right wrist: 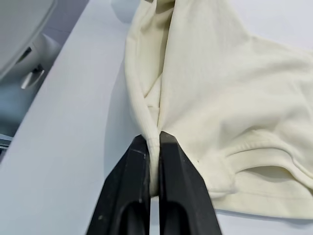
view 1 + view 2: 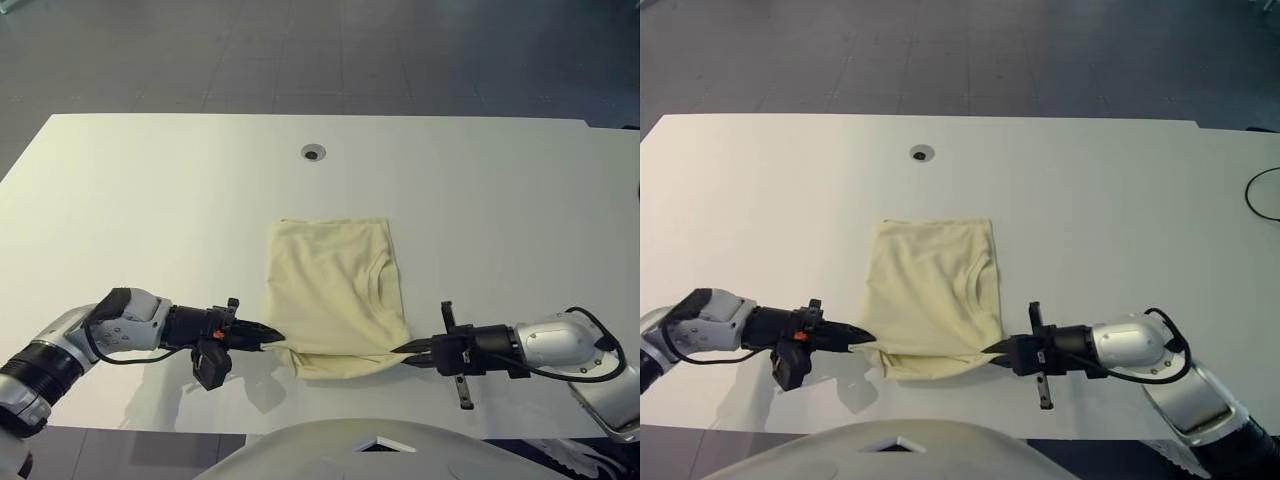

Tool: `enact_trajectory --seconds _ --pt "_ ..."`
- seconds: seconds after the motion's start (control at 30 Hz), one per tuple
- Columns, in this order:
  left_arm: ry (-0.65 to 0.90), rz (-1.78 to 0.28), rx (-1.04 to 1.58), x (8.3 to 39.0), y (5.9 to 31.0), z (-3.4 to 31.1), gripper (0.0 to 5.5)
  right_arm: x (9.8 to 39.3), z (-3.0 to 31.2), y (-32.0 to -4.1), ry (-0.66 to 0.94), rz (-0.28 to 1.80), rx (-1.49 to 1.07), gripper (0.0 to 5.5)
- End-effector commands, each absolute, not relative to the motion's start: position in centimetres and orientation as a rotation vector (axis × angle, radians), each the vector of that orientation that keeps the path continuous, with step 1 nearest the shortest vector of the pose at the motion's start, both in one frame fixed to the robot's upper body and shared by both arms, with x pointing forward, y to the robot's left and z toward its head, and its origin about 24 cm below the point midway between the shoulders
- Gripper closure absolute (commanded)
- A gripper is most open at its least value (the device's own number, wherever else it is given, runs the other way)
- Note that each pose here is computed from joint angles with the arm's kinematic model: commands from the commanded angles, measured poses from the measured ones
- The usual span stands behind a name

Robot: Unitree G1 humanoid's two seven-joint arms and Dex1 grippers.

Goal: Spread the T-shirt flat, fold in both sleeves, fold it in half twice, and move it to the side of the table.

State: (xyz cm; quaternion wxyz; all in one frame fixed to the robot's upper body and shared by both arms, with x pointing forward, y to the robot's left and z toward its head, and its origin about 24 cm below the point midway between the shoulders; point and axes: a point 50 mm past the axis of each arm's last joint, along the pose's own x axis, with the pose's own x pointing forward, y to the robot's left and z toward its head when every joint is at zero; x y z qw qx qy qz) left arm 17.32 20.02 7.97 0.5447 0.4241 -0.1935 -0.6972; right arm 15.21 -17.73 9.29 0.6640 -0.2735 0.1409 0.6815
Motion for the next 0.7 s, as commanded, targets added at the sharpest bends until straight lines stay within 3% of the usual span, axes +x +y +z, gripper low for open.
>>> enact_trajectory --seconds 0.03,0.43,0.7 --pt "-0.466 -1.627 0.893 16.6 19.6 9.7 5.35 15.1 10.4 -18.1 0.347 1.569 -0.564 5.50" --pt "-0.339 -1.665 0.704 14.2 19.2 12.2 5.35 13.7 13.0 -19.5 0.433 1.653 -0.287 5.50" --pt "-0.195 -1.693 0.723 13.6 21.5 12.1 5.35 12.4 14.2 -19.7 0.468 1.737 -0.135 5.50"
